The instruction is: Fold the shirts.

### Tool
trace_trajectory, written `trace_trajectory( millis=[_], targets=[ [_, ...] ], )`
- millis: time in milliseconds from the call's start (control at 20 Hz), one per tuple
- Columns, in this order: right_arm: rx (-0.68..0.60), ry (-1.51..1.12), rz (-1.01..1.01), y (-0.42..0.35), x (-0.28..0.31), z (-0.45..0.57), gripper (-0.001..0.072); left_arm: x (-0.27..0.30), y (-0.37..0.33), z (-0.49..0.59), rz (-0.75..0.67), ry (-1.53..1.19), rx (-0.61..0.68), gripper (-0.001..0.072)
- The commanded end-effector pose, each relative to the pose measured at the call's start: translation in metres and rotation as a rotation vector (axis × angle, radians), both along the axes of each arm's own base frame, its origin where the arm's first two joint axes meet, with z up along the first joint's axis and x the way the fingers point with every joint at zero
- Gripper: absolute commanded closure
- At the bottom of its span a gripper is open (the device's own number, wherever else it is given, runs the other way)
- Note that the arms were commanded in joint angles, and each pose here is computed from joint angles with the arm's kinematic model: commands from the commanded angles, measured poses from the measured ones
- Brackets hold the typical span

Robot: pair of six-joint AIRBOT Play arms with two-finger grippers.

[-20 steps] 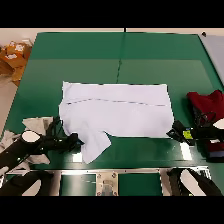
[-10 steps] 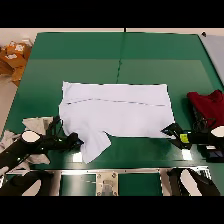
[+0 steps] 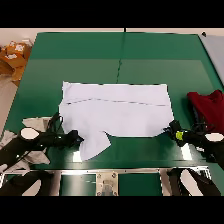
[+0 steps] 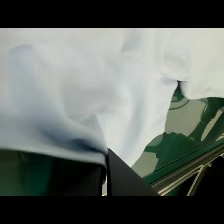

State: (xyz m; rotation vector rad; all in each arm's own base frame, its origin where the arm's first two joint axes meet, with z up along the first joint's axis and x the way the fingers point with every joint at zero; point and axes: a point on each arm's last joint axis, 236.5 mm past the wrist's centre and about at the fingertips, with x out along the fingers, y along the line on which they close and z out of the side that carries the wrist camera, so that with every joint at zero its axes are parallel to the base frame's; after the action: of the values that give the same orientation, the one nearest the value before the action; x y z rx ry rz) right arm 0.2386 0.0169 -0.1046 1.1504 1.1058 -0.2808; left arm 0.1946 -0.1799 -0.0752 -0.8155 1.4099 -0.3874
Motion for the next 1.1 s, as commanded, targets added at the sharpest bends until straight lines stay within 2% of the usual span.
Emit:
trace_trajectory(
  millis=[0, 200, 350, 550, 700, 1050],
  targets=[
    [0.035, -0.001, 0.123, 0.018, -0.008, 0.007, 0.0701, 0.0, 0.008, 0.019, -0.134, -0.021, 0.077, 0.0687],
    [-0.129, 0.134, 0.288, -0.011, -0.03, 0.02, 0.0702, -0.012, 0.012, 0.039, -0.251, 0.012, 0.109, 0.0687],
    [-0.294, 0.223, 0.305, -0.05, -0.043, 0.037, 0.0701, -0.025, 0.011, 0.054, -0.269, 0.011, 0.097, 0.0689],
    [-0.228, 0.169, 0.3, -0.033, -0.034, 0.051, 0.0701, -0.014, 0.024, 0.083, -0.151, -0.132, 0.158, 0.0689],
    [-0.221, -0.029, 0.243, -0.031, 0.015, 0.082, 0.0701, 0.026, 0.028, 0.105, -0.081, -0.273, 0.178, 0.0689],
    [-0.218, -0.158, 0.253, -0.035, 0.124, 0.091, 0.0701, 0.161, 0.029, 0.101, -0.127, -0.378, 0.273, 0.0688]
  ],
)
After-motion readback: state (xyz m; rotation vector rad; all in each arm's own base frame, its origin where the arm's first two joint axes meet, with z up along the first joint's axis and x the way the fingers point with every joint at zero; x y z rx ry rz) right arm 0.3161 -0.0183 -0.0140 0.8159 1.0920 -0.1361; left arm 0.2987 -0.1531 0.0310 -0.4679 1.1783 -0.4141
